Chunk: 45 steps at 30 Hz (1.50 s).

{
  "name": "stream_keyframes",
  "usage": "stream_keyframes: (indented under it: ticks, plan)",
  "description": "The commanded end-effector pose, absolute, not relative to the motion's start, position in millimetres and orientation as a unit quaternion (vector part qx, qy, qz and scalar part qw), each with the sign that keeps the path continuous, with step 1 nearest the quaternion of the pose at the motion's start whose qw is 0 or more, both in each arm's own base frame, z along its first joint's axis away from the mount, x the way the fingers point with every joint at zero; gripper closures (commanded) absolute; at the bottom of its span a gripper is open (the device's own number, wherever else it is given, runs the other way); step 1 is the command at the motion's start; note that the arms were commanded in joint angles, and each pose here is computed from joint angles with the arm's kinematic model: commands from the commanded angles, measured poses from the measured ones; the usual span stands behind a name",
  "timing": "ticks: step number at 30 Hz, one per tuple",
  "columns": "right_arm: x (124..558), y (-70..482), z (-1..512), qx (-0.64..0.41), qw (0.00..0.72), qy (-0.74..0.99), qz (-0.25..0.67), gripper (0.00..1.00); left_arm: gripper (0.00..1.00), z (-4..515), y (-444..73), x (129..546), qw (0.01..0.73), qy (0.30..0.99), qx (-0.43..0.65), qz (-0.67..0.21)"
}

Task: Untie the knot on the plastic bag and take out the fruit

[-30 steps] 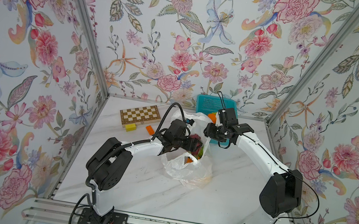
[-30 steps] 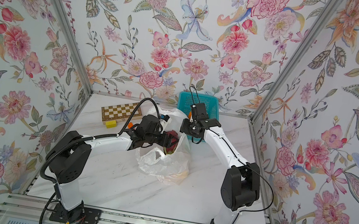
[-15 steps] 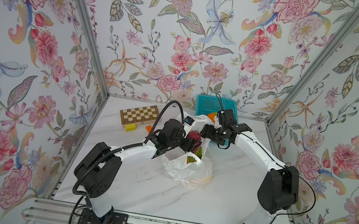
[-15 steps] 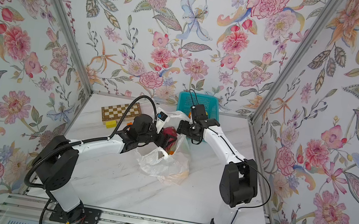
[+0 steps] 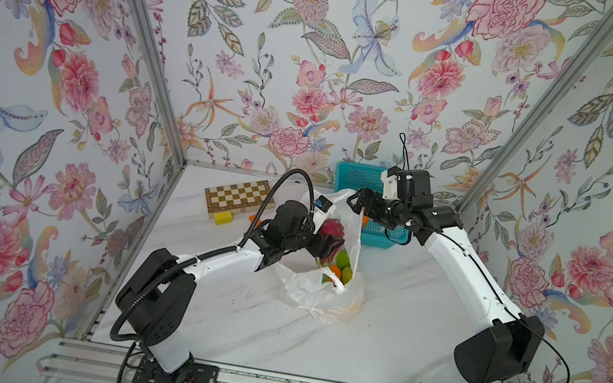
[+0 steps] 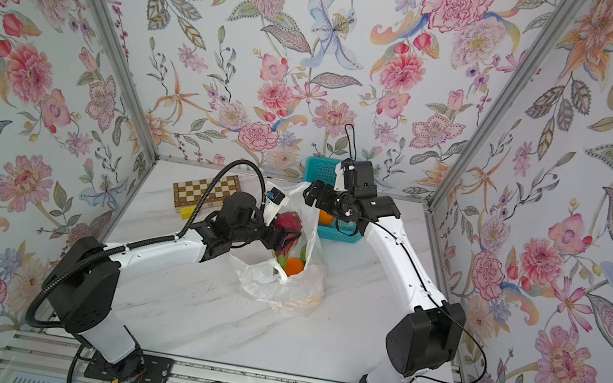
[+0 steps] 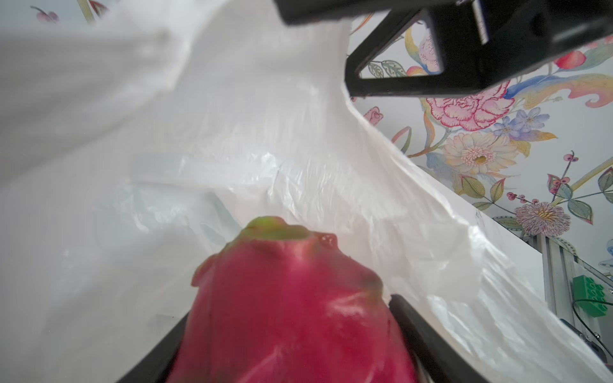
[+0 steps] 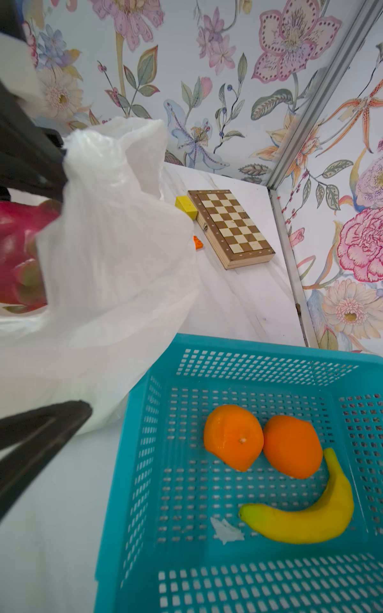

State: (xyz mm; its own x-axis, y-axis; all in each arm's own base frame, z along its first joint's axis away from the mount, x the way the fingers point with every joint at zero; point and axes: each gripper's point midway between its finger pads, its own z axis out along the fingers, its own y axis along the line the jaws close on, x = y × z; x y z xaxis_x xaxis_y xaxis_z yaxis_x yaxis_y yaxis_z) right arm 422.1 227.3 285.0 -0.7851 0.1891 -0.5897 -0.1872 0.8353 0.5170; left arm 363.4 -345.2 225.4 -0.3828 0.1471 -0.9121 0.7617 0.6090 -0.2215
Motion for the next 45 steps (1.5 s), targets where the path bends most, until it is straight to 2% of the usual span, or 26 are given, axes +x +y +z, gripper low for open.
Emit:
stream_keyframes:
  ticks: [1, 6, 12, 19, 24, 35, 39, 45]
  plan:
    - [428.4, 232.7, 271.1, 0.022, 0.294, 0.905, 0.307, 0.06, 0.47, 264.8, -340.8, 367.2, 0.52, 0.732, 0.301, -0.32]
    - [427.1, 228.3, 262.6, 0.036, 0.272, 0.916, 0.293, 0.07, 0.47, 278.4, -343.4, 368.4, 0.537, 0.716, 0.311, -0.319]
    - [412.8, 219.8, 280.7, 0.031, 0.277, 0.909, 0.31, 0.06, 0.47, 300.0, -346.9, 369.7, 0.556, 0.695, 0.326, -0.319]
    - [400.9, 190.4, 324.8, 0.058, 0.325, 0.886, 0.325, 0.05, 0.47, 334.4, -352.9, 371.2, 0.582, 0.663, 0.333, -0.333]
    - [401.3, 179.1, 365.2, 0.079, 0.353, 0.853, 0.377, 0.04, 0.47, 358.0, -360.1, 373.1, 0.599, 0.638, 0.345, -0.338]
    - [372.6, 212.7, 444.3, -0.027, 0.391, 0.745, 0.54, 0.01, 0.46, 396.6, -371.9, 385.0, 0.642, 0.589, 0.382, -0.308]
    - [364.5, 221.0, 445.9, -0.05, 0.395, 0.735, 0.549, 0.01, 0.46, 408.2, -377.1, 384.2, 0.646, 0.574, 0.39, -0.318]
    - [359.8, 233.8, 428.0, -0.073, 0.361, 0.751, 0.549, 0.01, 0.46, 421.5, -384.9, 380.1, 0.649, 0.555, 0.4, -0.334]
